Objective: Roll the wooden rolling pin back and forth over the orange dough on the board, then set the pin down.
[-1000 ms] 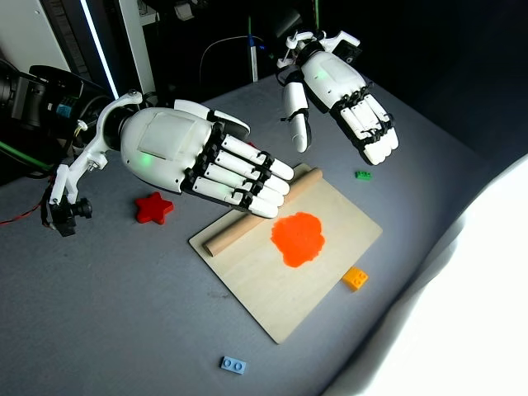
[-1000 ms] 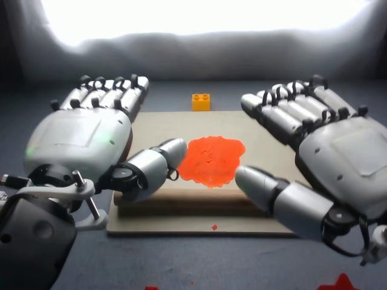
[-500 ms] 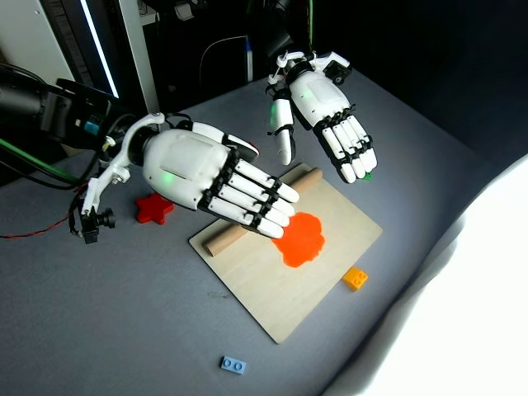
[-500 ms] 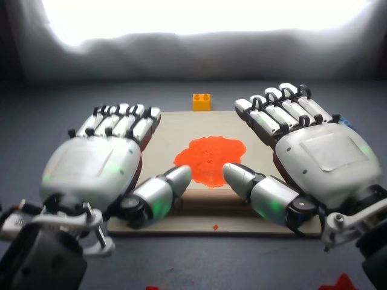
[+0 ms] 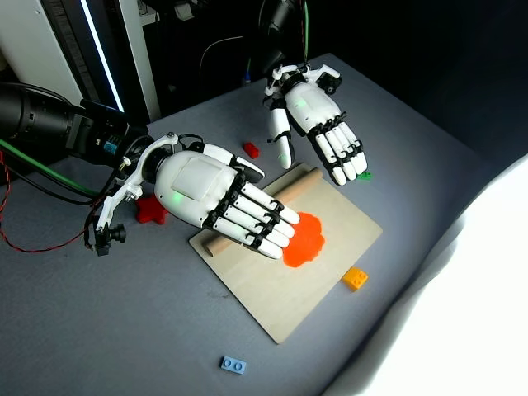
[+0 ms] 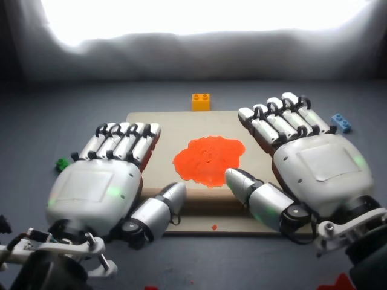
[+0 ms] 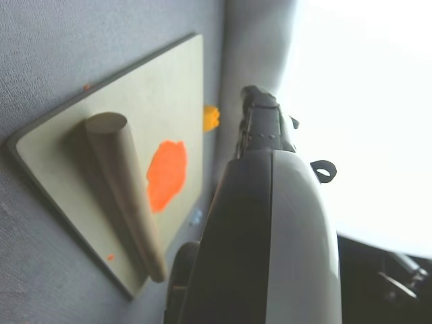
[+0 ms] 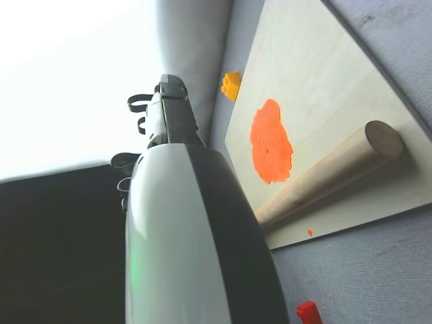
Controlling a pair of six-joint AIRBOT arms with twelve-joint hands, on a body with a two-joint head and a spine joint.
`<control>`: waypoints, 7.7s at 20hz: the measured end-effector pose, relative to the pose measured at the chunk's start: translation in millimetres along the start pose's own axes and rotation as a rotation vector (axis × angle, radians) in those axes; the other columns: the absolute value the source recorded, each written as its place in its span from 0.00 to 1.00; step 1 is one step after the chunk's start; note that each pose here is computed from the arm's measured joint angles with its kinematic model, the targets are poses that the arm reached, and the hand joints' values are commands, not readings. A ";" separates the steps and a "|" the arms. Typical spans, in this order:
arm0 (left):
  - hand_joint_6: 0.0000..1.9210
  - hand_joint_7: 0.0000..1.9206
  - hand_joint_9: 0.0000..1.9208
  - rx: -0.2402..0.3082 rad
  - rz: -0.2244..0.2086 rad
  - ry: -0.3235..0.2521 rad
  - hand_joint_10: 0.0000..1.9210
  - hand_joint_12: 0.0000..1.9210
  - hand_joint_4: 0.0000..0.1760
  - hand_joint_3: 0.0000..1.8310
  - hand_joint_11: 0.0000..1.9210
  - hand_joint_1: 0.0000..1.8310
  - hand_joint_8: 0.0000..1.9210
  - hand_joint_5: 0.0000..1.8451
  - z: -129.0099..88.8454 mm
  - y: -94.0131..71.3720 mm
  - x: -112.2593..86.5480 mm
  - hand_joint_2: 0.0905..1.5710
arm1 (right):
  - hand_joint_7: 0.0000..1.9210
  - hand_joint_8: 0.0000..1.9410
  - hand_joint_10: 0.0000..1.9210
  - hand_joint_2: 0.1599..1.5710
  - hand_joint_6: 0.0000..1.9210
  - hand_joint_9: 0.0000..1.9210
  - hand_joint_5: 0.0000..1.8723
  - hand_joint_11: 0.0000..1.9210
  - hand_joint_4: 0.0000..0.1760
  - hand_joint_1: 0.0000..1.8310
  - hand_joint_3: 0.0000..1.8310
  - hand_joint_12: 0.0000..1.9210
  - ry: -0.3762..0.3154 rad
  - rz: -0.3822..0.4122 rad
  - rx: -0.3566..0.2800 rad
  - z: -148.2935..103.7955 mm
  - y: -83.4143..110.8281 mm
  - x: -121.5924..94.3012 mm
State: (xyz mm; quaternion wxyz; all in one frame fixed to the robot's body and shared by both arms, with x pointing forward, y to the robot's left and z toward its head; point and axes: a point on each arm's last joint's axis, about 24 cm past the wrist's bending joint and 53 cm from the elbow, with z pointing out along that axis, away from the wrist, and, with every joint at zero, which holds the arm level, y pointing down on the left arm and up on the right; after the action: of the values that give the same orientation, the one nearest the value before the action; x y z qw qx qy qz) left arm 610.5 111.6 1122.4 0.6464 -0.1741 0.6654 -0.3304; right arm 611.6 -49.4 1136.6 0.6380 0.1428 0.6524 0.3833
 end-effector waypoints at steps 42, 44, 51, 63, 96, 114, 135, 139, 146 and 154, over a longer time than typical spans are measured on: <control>0.00 0.04 0.02 0.026 0.007 0.060 0.00 0.03 0.00 0.00 0.00 0.00 0.00 0.01 14.1 27.6 48.8 0.93 | 0.06 0.00 0.00 0.83 0.00 0.03 0.06 0.00 0.00 0.00 0.00 0.01 0.077 -0.103 0.008 22.5 -23.4 71.9; 0.00 0.04 0.02 0.026 0.006 0.060 0.00 0.02 0.00 0.00 0.00 0.00 0.00 0.00 14.3 27.5 48.9 0.93 | 0.06 0.01 0.01 0.83 0.01 0.04 0.07 0.01 0.00 0.00 0.00 0.01 0.077 -0.104 0.008 22.9 -23.8 71.7; 0.00 0.05 0.03 0.020 0.010 0.049 0.00 0.05 0.00 0.00 0.00 0.00 0.00 0.02 17.7 30.2 45.3 0.93 | 0.07 0.00 0.00 0.84 0.00 0.04 0.08 0.00 0.00 0.00 0.00 0.10 0.072 -0.113 0.014 25.1 -28.2 69.1; 0.00 0.06 0.04 0.031 0.014 0.044 0.00 0.09 0.00 0.00 0.00 0.00 0.00 0.03 26.6 27.1 45.8 0.93 | 0.08 0.00 0.00 0.84 0.00 0.05 0.08 0.00 0.00 0.00 0.00 0.11 0.068 -0.121 0.021 29.3 -34.8 65.9; 0.00 0.05 0.04 0.042 0.047 0.025 0.00 0.09 0.00 0.00 0.00 0.00 0.00 0.00 51.9 26.2 43.2 0.92 | 0.06 0.00 0.00 0.83 0.00 0.03 0.07 0.00 0.00 0.00 0.00 0.04 0.037 -0.044 0.065 54.4 -44.9 56.6; 0.00 0.04 0.04 0.048 0.079 0.039 0.00 0.09 0.00 0.00 0.00 0.00 0.00 0.00 67.5 28.7 42.1 0.93 | 0.07 0.00 0.00 0.82 0.00 0.05 0.08 0.00 0.00 0.00 0.00 0.07 0.015 -0.028 0.085 69.0 -52.8 45.4; 0.00 0.03 0.04 0.055 0.103 0.049 0.00 0.10 0.00 0.00 0.00 0.00 0.00 0.00 87.9 27.3 40.6 0.93 | 0.07 0.00 0.00 0.82 0.00 0.05 0.07 0.00 0.00 0.00 0.00 0.05 0.014 -0.004 0.113 78.1 -61.8 41.8; 0.00 0.03 0.03 0.057 0.101 0.048 0.00 0.08 0.00 0.00 0.00 0.00 0.00 0.00 91.2 26.3 40.3 0.92 | 0.06 0.00 0.00 0.82 0.00 0.04 0.06 0.00 0.00 0.00 0.00 0.00 0.015 0.006 0.112 79.3 -61.1 41.7; 0.00 0.04 0.04 0.060 0.108 0.049 0.00 0.10 0.00 0.00 0.00 0.00 0.00 0.00 96.0 26.1 39.5 0.92 | 0.06 0.00 0.00 0.83 0.01 0.04 0.07 0.01 0.00 0.00 0.00 0.00 0.020 0.029 0.124 81.0 -63.6 42.6; 0.00 0.04 0.04 0.064 0.114 0.056 0.00 0.09 0.00 0.00 0.00 0.00 0.00 0.00 103.4 24.0 38.7 0.92 | 0.06 0.00 0.00 0.82 0.00 0.04 0.06 0.01 0.00 0.00 0.00 0.01 0.003 0.032 0.155 87.9 -75.9 36.0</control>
State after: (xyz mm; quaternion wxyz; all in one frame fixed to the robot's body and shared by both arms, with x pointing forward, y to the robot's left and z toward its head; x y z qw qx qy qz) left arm 712.1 81.1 1083.2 0.6504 -0.1060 0.6812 -0.3188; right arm 712.1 -47.6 1068.2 0.6178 0.2015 0.6787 0.3421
